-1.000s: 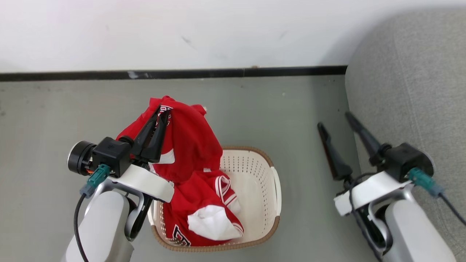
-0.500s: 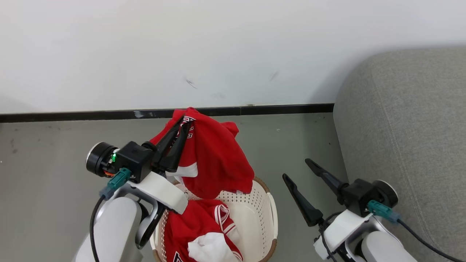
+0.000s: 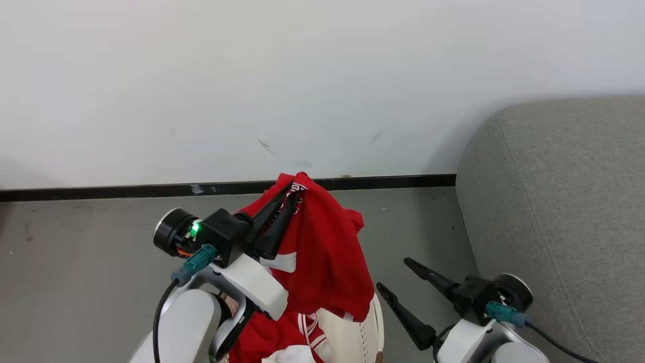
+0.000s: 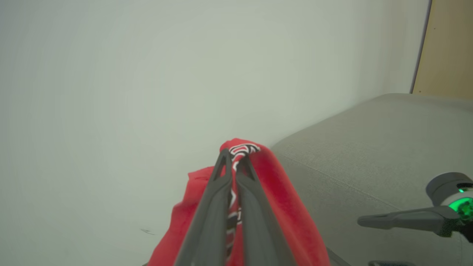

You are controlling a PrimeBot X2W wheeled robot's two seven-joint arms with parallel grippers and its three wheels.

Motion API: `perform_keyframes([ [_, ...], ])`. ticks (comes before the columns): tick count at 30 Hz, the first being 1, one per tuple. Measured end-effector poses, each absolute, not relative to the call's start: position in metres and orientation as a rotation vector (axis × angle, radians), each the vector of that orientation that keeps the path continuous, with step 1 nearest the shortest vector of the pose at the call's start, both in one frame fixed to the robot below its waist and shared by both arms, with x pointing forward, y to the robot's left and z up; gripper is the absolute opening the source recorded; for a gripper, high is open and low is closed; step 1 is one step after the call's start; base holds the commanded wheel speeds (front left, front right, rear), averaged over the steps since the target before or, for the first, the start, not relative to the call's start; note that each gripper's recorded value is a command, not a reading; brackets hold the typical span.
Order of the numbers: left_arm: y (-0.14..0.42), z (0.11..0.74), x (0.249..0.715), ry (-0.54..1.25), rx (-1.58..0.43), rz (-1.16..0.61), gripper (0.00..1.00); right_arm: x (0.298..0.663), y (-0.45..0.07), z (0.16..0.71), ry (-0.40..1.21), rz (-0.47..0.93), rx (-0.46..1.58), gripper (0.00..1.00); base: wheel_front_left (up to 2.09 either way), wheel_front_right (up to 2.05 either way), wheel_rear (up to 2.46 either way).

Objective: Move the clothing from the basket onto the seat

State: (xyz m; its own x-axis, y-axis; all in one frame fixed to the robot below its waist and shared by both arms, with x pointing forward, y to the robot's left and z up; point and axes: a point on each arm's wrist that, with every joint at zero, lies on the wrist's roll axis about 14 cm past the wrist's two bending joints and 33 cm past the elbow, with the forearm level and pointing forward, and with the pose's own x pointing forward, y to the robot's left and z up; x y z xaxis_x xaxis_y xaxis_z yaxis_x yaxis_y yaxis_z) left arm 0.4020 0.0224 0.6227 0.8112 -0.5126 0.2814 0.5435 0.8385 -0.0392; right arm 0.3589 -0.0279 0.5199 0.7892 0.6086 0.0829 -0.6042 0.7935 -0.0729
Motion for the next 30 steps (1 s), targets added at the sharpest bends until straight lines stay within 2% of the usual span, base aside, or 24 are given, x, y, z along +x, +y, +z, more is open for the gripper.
perform_keyframes([
  [28, 0.017, 0.639, 0.372, -0.252, -0.126, -0.608, 0.00, 0.353, 0.055, 0.507, -0.055, 0.955, -0.179, 1.00, 0.00, 0.00, 0.00],
  [29, 0.017, 0.639, 0.372, -0.252, -0.129, -0.607, 0.00, 0.353, 0.058, 0.507, -0.054, 0.961, -0.180, 0.91, 0.00, 0.00, 0.00],
  [30, 0.018, 0.639, 0.372, -0.253, -0.129, -0.605, 0.00, 0.353, 0.060, 0.506, -0.052, 0.967, -0.181, 0.69, 0.00, 0.00, 0.00],
])
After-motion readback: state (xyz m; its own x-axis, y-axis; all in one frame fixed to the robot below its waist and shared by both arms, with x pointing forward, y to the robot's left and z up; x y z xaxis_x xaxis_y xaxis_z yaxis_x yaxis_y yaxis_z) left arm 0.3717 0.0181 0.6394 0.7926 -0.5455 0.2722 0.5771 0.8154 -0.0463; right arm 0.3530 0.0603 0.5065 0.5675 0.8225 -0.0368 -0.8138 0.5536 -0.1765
